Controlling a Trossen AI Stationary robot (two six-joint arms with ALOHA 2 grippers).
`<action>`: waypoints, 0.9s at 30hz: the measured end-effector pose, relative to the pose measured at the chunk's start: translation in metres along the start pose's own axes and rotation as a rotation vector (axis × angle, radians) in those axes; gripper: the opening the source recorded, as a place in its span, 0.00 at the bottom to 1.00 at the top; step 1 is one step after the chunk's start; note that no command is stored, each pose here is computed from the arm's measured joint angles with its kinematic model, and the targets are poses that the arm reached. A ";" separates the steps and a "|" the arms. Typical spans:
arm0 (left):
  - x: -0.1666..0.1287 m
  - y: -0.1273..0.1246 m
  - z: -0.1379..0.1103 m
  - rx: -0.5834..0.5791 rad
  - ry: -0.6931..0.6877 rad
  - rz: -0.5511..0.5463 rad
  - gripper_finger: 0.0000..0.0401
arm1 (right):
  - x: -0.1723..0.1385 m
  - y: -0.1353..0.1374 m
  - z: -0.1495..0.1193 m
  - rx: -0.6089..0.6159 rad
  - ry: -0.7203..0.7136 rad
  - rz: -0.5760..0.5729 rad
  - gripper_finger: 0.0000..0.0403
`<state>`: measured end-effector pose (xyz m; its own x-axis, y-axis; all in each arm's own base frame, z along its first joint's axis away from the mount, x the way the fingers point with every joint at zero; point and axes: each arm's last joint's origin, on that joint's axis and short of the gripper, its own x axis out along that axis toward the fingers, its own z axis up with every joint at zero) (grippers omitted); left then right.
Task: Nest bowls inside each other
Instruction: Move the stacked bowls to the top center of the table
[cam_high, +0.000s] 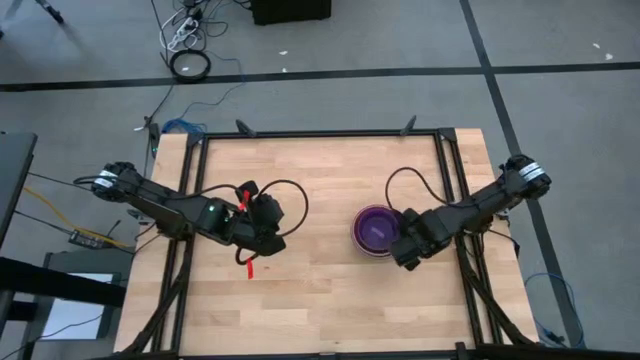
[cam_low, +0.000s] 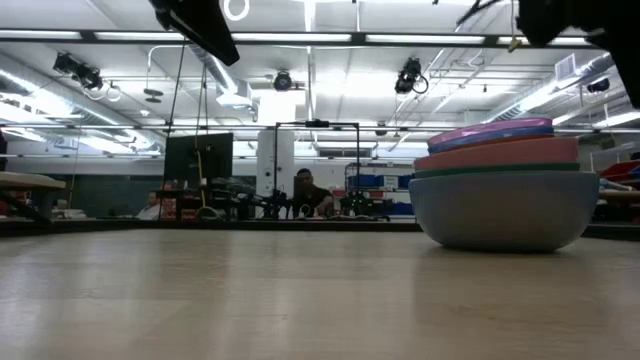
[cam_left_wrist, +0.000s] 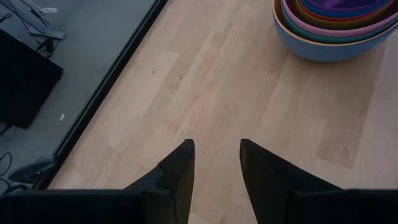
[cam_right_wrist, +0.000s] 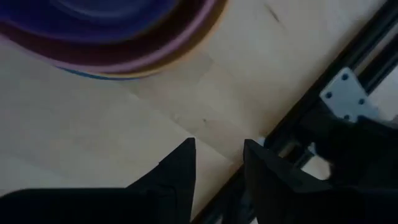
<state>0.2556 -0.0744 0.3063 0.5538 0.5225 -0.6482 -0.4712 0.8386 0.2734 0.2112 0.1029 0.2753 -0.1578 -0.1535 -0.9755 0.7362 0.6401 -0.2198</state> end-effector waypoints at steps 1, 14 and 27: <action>0.000 0.000 0.000 -0.001 -0.002 0.001 0.34 | 0.006 0.000 -0.002 0.009 0.000 -0.004 0.30; 0.000 0.000 0.001 -0.003 -0.012 0.013 0.34 | 0.078 0.016 0.004 0.066 -0.066 0.116 0.31; 0.000 0.001 0.001 -0.002 -0.035 0.051 0.34 | 0.082 0.015 0.064 0.100 -0.249 0.267 0.30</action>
<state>0.2558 -0.0731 0.3076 0.5526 0.5701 -0.6080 -0.5008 0.8102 0.3045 0.2518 0.0514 0.1923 0.2043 -0.1770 -0.9628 0.7920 0.6079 0.0564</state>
